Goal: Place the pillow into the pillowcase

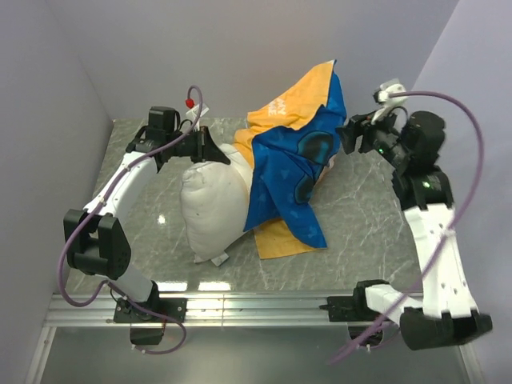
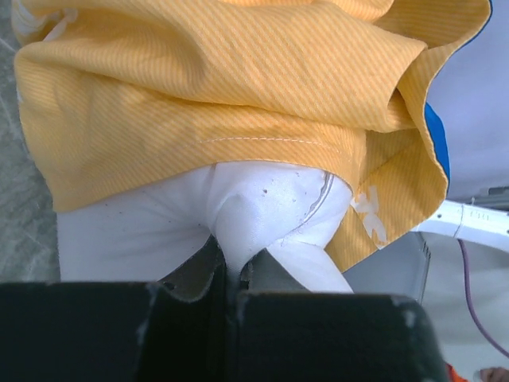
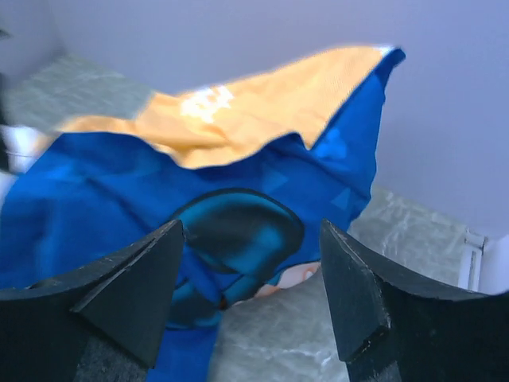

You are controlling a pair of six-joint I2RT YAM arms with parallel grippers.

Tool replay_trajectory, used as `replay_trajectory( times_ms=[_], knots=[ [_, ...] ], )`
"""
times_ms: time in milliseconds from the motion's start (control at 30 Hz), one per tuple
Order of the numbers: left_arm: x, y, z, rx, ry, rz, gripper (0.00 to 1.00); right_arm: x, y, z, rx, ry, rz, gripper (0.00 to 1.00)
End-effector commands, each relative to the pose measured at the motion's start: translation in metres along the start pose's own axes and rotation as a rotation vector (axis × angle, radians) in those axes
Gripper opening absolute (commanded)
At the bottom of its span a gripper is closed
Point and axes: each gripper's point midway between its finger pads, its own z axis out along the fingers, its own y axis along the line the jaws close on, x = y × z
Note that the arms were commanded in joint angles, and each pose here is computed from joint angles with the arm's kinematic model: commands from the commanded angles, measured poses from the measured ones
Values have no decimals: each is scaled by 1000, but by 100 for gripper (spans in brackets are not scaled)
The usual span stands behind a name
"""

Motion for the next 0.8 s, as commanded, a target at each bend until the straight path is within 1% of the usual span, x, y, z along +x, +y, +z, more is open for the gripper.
replay_trajectory(
  times_ms=[0,33,67,133,233,300,333,367,400,467,500,567,600,633,700,733,767],
  knots=[
    [-23,-24,-7,26,-39,160,1,90,-30,58,14,152,-11,75],
    [-23,-24,-8,23,-35,172,0,111,-31,66,1,189,-4,75],
    [-21,-22,-7,18,-24,162,1,114,-34,72,1,179,-11,75],
    [-22,-22,-8,13,-28,162,0,131,-34,83,-31,208,-35,75],
    [-20,-19,-6,14,-24,153,0,145,-30,90,-78,223,-76,74],
    [-20,-17,-5,11,-21,146,1,146,-33,94,-80,221,-96,74],
    [-20,-18,-5,13,-20,148,1,154,-35,99,-77,239,-98,74],
    [-19,-15,-4,10,-17,142,1,154,-36,102,-77,237,-105,72],
    [-20,-15,-3,11,-16,139,0,153,-38,105,-78,238,-118,59],
    [-21,-13,-2,7,-13,138,1,169,-32,109,-124,295,-96,40],
    [-23,-14,-2,9,-19,138,1,172,-29,110,-146,311,-87,23],
    [-23,-11,-1,2,-20,134,1,180,-5,105,-238,352,-59,11],
    [-24,-11,-1,2,-21,130,1,183,8,102,-274,366,-63,0],
    [-24,-12,-2,2,-25,133,1,186,30,97,-328,379,-72,0],
    [-22,-10,-1,-4,-27,113,0,202,64,80,-435,433,-53,0],
    [-22,-10,-2,-5,-34,114,1,204,78,72,-477,446,-44,0],
    [-20,-10,-2,-6,-37,110,0,213,104,59,-552,495,-30,0]
  ],
)
